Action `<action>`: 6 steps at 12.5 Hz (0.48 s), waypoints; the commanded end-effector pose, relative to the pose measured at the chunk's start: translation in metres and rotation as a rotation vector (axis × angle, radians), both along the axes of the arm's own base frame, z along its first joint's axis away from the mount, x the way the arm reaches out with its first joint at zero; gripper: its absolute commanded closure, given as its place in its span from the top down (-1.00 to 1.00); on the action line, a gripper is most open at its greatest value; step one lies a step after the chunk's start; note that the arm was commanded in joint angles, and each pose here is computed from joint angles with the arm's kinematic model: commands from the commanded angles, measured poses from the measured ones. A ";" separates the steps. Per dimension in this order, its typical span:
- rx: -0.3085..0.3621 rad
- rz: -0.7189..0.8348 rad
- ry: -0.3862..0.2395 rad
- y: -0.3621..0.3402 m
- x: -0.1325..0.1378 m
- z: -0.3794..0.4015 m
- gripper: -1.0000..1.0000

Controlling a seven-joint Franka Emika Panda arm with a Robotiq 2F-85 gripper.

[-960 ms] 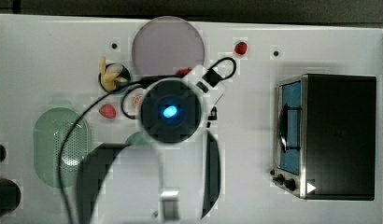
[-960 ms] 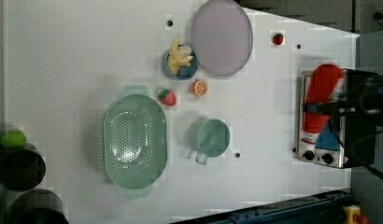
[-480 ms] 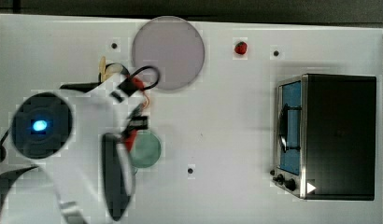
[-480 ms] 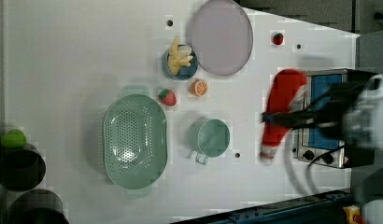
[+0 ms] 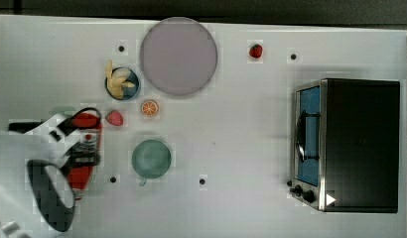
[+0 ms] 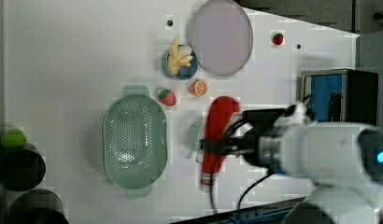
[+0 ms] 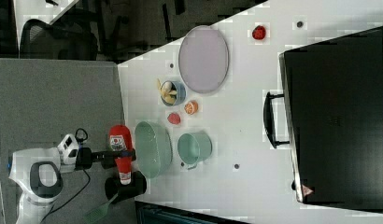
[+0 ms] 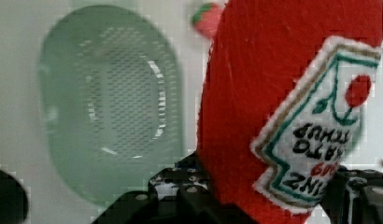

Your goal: Pick Ketchup from the table and place it in strainer.

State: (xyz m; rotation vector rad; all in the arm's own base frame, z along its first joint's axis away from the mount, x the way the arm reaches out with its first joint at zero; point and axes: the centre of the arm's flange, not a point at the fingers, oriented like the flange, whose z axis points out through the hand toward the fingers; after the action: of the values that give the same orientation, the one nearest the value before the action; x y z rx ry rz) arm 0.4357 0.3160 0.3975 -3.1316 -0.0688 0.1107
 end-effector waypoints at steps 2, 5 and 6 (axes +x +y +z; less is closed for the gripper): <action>0.114 -0.154 -0.040 0.045 0.002 -0.018 0.23; 0.147 -0.198 -0.033 0.069 0.000 -0.057 0.23; 0.164 -0.202 -0.037 0.074 0.001 -0.070 0.23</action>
State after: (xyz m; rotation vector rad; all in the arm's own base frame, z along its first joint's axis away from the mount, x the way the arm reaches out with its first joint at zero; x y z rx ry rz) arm 0.4227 0.3974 0.3287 -2.9720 0.0418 0.0541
